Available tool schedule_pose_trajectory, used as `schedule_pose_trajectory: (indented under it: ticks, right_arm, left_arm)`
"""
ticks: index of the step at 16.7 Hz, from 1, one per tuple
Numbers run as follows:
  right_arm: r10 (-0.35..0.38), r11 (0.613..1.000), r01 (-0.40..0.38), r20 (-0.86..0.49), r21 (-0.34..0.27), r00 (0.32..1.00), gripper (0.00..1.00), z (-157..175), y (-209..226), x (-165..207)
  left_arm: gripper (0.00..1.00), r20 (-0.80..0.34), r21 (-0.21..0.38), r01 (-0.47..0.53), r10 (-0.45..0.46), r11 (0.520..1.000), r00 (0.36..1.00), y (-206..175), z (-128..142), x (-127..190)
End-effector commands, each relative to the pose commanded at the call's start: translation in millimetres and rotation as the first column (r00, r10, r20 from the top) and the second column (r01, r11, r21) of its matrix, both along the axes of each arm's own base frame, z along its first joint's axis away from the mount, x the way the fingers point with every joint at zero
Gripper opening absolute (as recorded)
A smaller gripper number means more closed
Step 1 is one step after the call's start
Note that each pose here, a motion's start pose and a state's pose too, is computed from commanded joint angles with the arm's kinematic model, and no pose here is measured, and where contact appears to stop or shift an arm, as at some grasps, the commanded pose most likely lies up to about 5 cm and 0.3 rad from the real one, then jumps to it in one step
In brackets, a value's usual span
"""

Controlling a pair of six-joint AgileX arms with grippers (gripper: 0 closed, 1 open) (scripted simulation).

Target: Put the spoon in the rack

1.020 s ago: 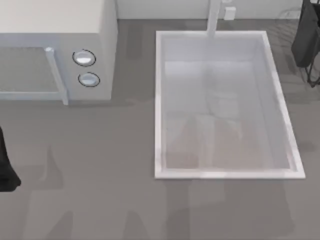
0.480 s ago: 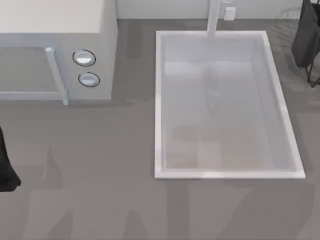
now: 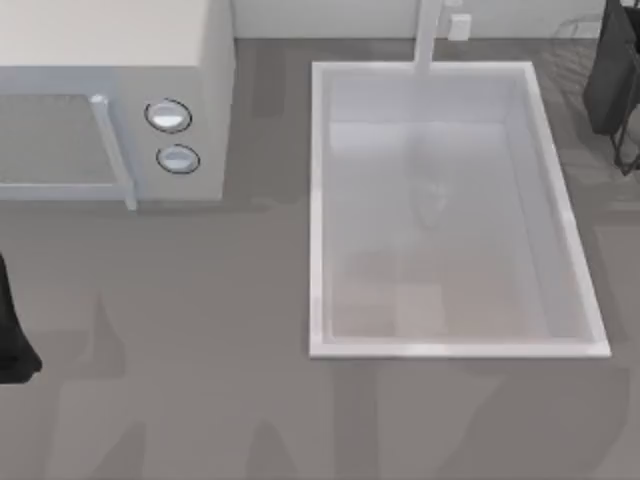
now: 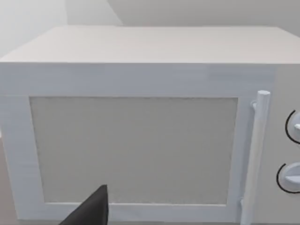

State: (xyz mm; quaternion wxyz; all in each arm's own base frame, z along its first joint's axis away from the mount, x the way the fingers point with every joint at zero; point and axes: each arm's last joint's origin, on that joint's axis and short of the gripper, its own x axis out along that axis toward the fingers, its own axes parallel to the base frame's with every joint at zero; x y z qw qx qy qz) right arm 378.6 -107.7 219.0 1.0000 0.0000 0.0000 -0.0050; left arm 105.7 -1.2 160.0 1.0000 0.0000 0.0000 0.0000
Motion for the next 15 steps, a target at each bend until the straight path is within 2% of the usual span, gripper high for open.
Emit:
schedule_pose_trajectory:
  ticks: [9, 15]
  right_arm:
    - [0.0, 1.0, 0.0, 0.0, 0.0, 1.0, 0.98, 0.0, 0.0, 0.0]
    - [0.0, 1.0, 0.0, 0.0, 0.0, 1.0, 1.0, 0.0, 0.0, 0.0]
  left_arm:
    - [1.0, 0.0, 0.0, 0.0, 0.0, 1.0, 1.0, 0.0, 0.0, 0.0]
    - [1.0, 0.0, 0.0, 0.0, 0.0, 1.0, 1.0, 0.0, 0.0, 0.0]
